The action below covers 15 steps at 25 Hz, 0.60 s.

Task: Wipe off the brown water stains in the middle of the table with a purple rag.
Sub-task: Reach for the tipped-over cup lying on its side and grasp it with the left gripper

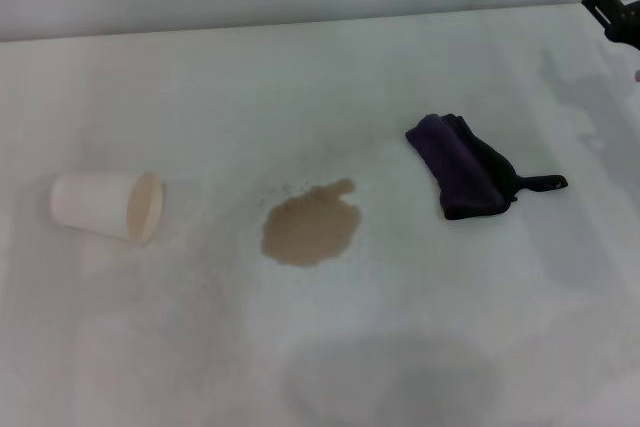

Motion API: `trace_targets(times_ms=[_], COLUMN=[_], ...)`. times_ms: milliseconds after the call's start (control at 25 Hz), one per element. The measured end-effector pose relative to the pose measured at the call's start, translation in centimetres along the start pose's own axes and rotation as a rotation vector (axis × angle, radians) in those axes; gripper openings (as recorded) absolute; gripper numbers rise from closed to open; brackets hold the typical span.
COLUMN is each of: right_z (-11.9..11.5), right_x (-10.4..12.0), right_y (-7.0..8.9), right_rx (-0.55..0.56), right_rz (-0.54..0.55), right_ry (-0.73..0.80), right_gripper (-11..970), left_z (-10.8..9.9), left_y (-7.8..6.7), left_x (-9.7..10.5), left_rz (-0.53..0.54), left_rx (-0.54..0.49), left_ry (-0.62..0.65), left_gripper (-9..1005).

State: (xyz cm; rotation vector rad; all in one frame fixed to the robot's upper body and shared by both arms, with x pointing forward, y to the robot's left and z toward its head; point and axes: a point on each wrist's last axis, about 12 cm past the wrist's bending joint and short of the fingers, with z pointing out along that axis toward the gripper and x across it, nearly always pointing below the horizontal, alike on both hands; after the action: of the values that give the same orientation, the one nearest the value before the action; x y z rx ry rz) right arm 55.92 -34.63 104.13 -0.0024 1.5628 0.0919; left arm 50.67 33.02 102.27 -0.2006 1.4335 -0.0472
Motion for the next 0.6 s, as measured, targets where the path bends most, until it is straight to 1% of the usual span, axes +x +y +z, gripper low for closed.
trace_targets(times_ms=[120,400,520,600], right_z=[-0.09,0.15,0.25,0.35], right_x=[0.09,-0.10,-0.22,-0.32], right_y=[0.15,0.47,0.48,0.50], right_rx=[-0.007,-0.024,-0.027,-0.029], right_rz=[0.001,-0.001,-0.003,-0.001], right_ry=[0.001,-0.009,-0.013,-0.017], right_gripper=[874,874,874,874], left_z=[0.13,0.14,0.44,0.75], left_y=[-0.54,-0.85,-0.89,-0.91], left_x=[0.15,0.27,0.21,0.09], left_rz=[0.021,0.008,-0.013,-0.048], left_rx=[0.019,0.023,0.022,0.031], left_ry=[0.009,0.013,0.015,0.015], left_gripper=[887,886,886,886])
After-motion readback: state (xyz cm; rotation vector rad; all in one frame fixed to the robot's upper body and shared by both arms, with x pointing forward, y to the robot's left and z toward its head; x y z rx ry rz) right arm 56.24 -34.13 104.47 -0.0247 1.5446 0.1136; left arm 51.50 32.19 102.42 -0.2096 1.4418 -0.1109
